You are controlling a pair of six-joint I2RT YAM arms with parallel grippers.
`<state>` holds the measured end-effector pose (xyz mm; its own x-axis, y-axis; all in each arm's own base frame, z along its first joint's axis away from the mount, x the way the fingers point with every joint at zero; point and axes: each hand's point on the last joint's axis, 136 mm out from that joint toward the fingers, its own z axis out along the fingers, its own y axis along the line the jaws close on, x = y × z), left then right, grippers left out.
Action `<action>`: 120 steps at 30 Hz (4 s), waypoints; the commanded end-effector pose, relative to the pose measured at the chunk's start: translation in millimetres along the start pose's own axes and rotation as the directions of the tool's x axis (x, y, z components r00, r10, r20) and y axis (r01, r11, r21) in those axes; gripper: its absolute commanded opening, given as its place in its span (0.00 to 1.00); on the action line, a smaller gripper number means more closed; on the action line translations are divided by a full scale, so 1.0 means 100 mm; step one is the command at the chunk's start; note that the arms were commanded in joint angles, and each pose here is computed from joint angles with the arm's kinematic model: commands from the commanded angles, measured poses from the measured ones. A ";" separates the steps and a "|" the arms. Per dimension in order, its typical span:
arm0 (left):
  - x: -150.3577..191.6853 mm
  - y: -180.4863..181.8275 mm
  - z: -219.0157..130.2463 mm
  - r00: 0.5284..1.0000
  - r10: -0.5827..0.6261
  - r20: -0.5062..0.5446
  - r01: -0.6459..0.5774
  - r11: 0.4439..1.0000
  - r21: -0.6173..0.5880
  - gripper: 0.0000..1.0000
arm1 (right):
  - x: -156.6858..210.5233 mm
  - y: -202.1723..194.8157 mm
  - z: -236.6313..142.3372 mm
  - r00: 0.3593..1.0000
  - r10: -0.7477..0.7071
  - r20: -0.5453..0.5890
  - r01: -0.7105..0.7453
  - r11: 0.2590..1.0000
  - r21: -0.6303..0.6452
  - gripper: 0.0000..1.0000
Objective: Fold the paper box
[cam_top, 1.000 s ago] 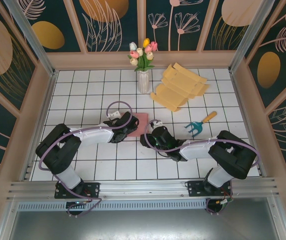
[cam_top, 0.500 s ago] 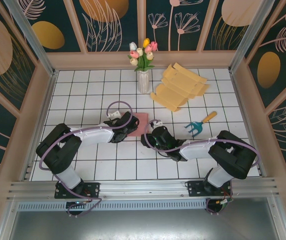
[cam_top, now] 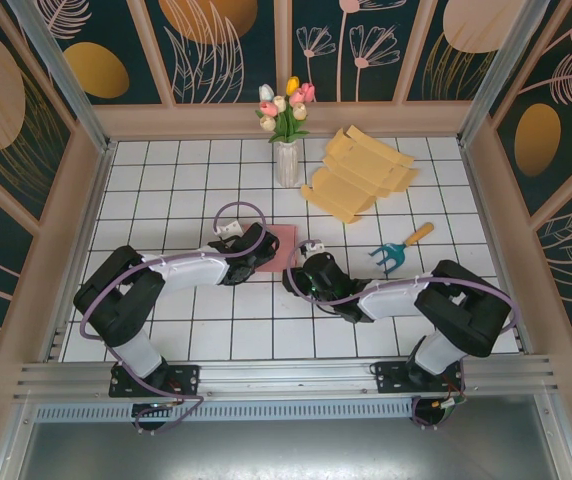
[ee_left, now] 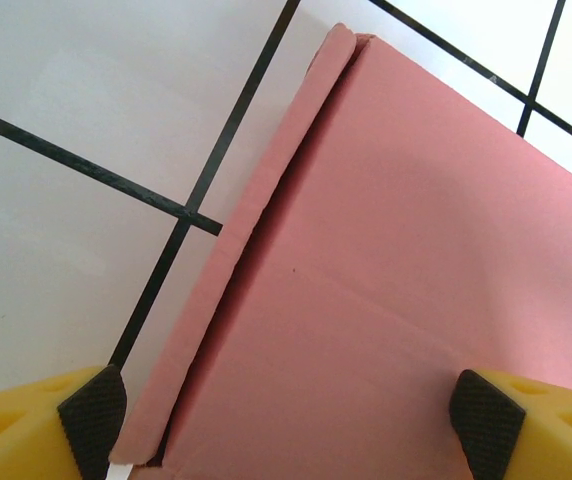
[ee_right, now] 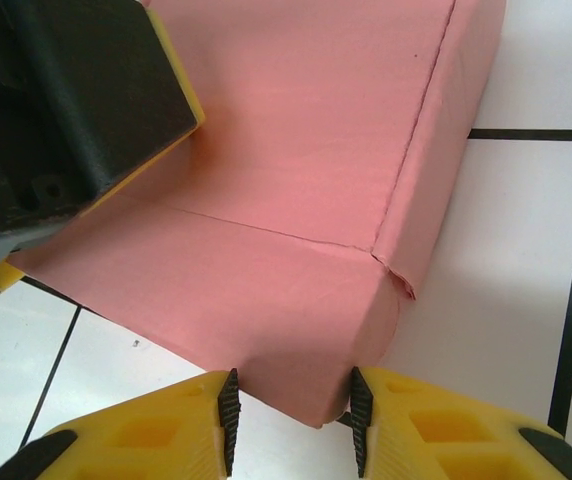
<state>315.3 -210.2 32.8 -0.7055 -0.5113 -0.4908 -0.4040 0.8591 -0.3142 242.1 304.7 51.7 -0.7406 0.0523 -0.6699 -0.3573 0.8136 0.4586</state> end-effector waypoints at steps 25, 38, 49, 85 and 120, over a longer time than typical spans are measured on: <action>0.23 0.74 0.21 0.989 0.134 -0.064 -0.147 0.950 -0.277 0.87 | -0.04 -0.14 0.07 0.997 -0.072 0.037 0.069 0.995 0.074 0.34; 0.22 0.77 0.22 0.986 0.153 -0.064 -0.165 0.943 -0.290 0.88 | -0.11 0.08 0.05 0.997 -0.057 0.053 0.059 0.998 -0.036 0.35; 0.22 0.82 0.27 0.983 0.176 -0.059 -0.186 0.928 -0.322 0.88 | -0.17 0.05 0.03 0.996 -0.058 0.067 0.061 0.998 -0.035 0.37; 0.21 0.83 0.28 0.980 0.190 -0.061 -0.200 0.921 -0.334 0.88 | -0.50 -0.09 0.09 0.996 0.039 0.083 -0.035 0.998 -0.045 0.50; 0.22 0.83 0.29 0.978 0.197 -0.065 -0.207 0.919 -0.337 0.88 | -0.27 -0.21 0.34 1.000 0.012 0.026 -0.011 1.000 -0.029 0.32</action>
<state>339.2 -201.3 33.4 -0.6272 -0.4888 -0.6064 -0.4303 0.8664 -0.2533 289.0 309.1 51.5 -0.7350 0.1011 -0.6705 -0.3599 0.7798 0.5122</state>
